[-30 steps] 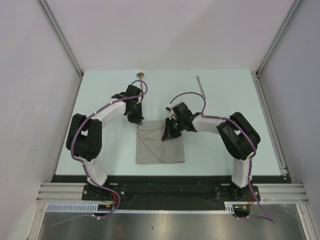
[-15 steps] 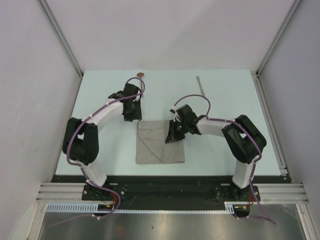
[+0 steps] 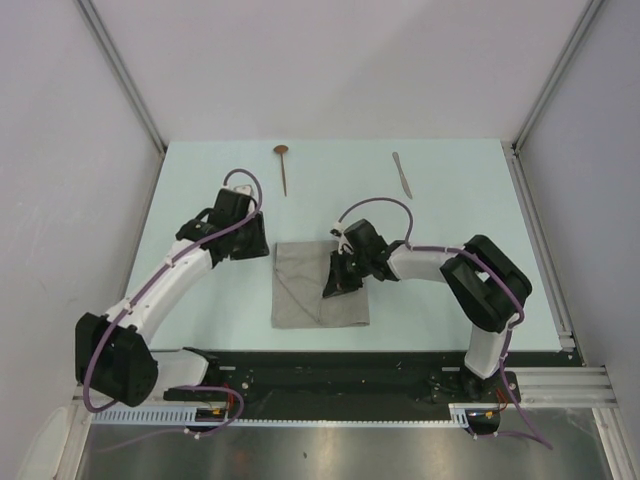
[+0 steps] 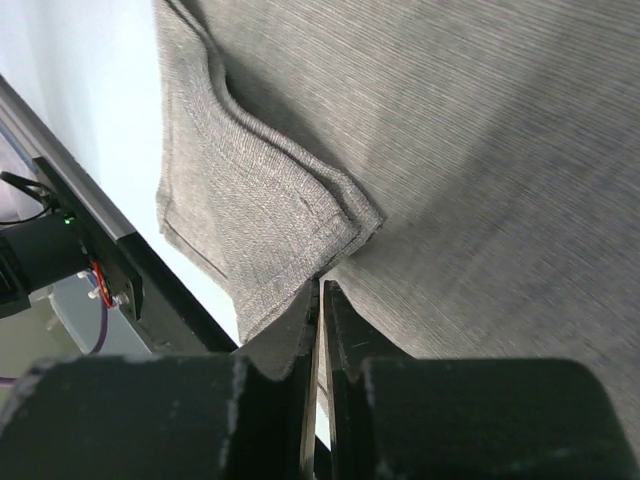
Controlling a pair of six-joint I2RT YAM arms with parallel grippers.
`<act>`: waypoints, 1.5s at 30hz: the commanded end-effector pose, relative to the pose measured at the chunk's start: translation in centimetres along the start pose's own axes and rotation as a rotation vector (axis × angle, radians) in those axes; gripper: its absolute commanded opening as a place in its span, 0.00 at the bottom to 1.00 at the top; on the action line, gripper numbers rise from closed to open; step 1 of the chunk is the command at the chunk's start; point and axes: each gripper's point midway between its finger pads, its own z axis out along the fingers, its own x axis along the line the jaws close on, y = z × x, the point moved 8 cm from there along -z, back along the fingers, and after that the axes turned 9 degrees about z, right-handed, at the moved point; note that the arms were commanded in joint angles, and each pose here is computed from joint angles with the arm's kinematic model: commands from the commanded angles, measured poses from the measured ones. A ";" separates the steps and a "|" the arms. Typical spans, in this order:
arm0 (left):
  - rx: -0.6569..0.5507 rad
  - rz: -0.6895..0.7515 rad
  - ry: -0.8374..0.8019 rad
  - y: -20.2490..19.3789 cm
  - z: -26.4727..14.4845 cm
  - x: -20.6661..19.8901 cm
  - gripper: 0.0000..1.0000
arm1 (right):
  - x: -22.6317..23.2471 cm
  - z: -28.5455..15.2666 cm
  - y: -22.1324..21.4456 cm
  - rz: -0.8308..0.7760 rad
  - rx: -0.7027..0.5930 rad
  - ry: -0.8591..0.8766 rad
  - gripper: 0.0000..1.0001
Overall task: Fold the napkin into a case and place the utensils inside
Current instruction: Smooth out the square-folded napkin at the center of the board.
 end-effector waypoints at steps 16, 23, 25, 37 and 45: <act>-0.055 -0.026 -0.022 -0.3 -2.7 0.1 0.55 | 9.8 -1.8 -2.5 -0.150 0.064 0.326 0.09; 0.102 -0.041 -0.196 -3.6 1.4 -2.6 0.42 | 5.0 -4.5 -1.6 -0.087 -0.024 0.150 0.10; 0.153 -0.028 -0.200 -4.9 2.3 -3.6 0.39 | 3.4 -4.4 -2.3 -0.042 -0.009 0.136 0.10; 0.269 -0.041 -0.133 -11.7 4.8 -3.8 0.33 | -5.2 -6.0 -6.5 0.134 -0.045 -0.091 0.06; 0.111 -0.035 -0.155 -6.6 2.4 -4.7 0.44 | -3.5 -7.7 -5.3 0.098 -0.105 -0.049 0.06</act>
